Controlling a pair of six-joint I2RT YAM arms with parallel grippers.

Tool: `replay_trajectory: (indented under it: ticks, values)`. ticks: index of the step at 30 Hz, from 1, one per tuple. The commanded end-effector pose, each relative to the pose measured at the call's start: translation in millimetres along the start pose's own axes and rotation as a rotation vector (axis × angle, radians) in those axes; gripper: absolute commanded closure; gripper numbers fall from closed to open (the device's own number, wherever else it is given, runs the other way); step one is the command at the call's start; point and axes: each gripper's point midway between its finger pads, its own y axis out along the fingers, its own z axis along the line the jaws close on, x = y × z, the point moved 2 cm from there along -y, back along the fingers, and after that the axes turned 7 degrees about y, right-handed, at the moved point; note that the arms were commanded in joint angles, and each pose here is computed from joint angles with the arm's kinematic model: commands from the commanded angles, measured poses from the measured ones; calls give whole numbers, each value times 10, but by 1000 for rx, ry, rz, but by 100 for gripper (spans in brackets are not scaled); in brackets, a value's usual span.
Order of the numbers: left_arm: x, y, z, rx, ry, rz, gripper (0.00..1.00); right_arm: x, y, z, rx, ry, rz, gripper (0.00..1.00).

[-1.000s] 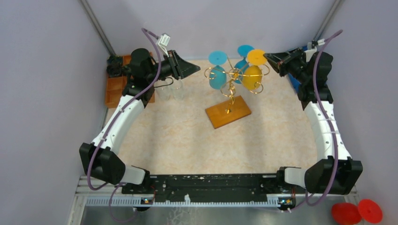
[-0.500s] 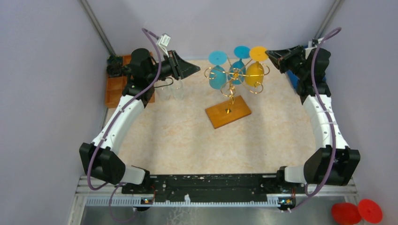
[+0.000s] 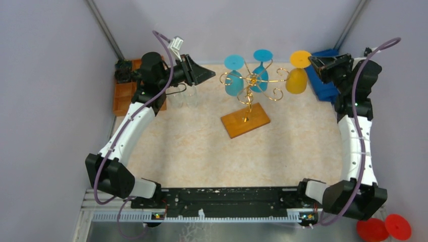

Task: Take the wine glass off the wine glass rack

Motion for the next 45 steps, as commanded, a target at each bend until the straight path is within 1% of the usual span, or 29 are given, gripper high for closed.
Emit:
replay_trajectory:
  ticks: [1,3,5,6,8,10,13,14,17,18,19,21,22,24,27,30,40,45]
  values:
    - [100,17,13,14,17,-30,58,119,-532,749,127,-212,-132,100]
    - [136,29,-6,2,21,-42,51,148,-783,1050,173,-286,-191,100]
    - [151,37,-74,-39,33,-45,47,138,-1032,1356,236,-340,-230,100]
    - [161,40,-105,-61,39,-50,46,101,-1128,1494,278,-351,-227,100]
    - [180,56,-155,-103,33,-61,44,-65,-1259,1745,396,-341,-147,100]
    - [224,67,-252,-173,39,-73,41,-235,-1353,1954,540,-290,-41,100]
    - [321,33,-516,-355,64,-101,37,-398,-1465,2157,696,-220,98,100]
    - [370,18,-599,-411,72,-115,33,-430,-1478,2197,731,-194,138,100]
    - [474,-46,-814,-590,80,-156,32,-548,-1559,2297,840,-154,222,100]
    - [539,-127,-939,-674,124,-199,31,-592,-1609,2348,891,-151,246,100]
    - [552,-176,-999,-744,132,-225,30,-640,-1613,2370,915,-136,276,100]
    - [566,-266,-1063,-882,105,-268,29,-746,-1622,2436,963,-112,333,100]
    - [582,-247,-1031,-920,44,-257,30,-805,-1612,2465,980,-98,364,100]
    - [584,-159,-948,-932,-13,-236,31,-939,-1604,2525,1020,-71,426,100]
    - [576,-123,-886,-920,-23,-265,30,-1128,-1542,2563,1048,-25,498,100]
    - [590,-150,-933,-928,-29,-268,31,-1269,-1418,2530,1046,-1,532,100]
    - [519,-364,-1127,-921,-45,-270,32,-1473,-1111,2422,1042,42,556,100]
    - [484,-542,-1339,-934,-2,-287,33,-1556,-978,2364,1028,64,571,100]
